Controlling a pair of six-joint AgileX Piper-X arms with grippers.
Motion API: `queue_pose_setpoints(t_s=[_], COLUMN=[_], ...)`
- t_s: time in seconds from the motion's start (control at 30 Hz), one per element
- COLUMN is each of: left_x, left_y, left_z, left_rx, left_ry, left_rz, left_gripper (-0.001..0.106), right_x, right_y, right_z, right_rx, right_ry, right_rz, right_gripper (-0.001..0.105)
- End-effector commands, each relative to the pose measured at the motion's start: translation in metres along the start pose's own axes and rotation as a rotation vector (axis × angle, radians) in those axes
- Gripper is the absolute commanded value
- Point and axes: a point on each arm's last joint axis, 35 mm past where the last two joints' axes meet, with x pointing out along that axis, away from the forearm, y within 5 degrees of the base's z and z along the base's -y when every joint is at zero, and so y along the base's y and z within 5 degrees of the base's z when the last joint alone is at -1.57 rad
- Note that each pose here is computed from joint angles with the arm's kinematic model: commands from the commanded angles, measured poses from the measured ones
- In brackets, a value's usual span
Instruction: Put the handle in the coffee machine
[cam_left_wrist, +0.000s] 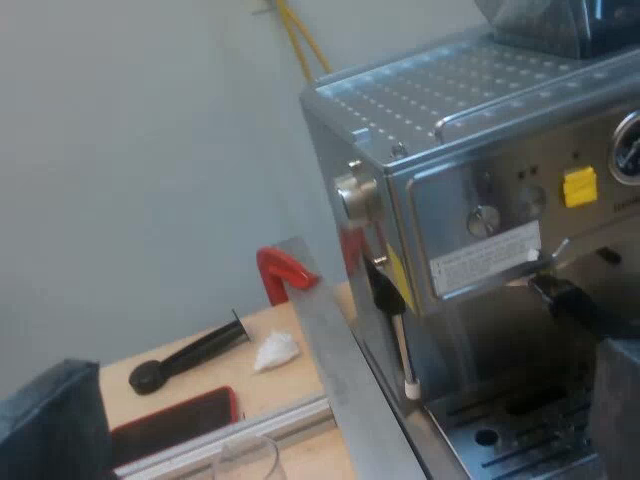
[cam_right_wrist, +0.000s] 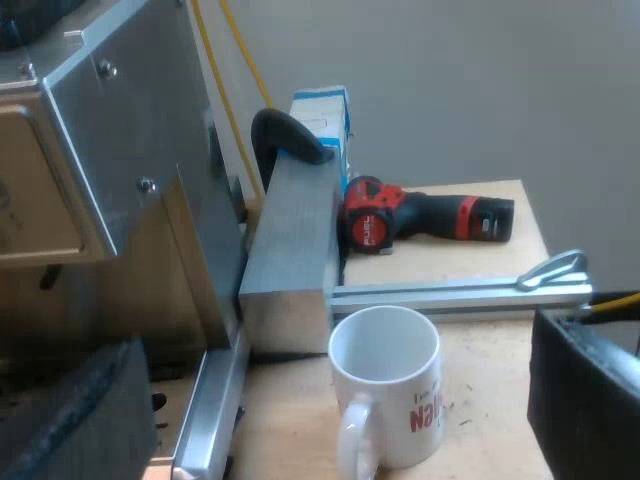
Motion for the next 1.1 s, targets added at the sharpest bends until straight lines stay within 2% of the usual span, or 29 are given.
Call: queue_pose_setpoints(t_s=[0.03,0.17,0.3,0.57,0.7,1.1], left_x=[0.013,0.024,0.036,0.055,0.061,0.064], left_y=[0.003,0.005,0.007,0.011,0.014,0.015], left_z=[-0.008,-0.021,-0.039,-0.069,-0.082,-0.086], left_rx=[-0.023,-0.046,-0.125,-0.146,-0.150,-0.151], left_ry=[0.041,0.093,0.155,0.258,0.299,0.307], left_rz=[-0.013,-0.014,-0.010,0.012,0.050,0.053], left_gripper=[0.105,0.105,0.105,0.105,0.105,0.105], right_x=[0.014,0.024,0.034,0.047,0.051,0.062], right_y=[0.000,0.001,0.002,0.005,0.008,0.012], right_z=[-0.013,-0.027,-0.042,-0.064,-0.072,-0.096], right_rx=[0.016,0.026,0.039,0.055,0.048,0.076], right_ry=[0.046,0.091,0.143,0.210,0.220,0.292], right_rz=[0.021,0.033,0.046,0.065,0.131,0.176], right_gripper=[0.078,0.078,0.078,0.078,0.078,0.078])
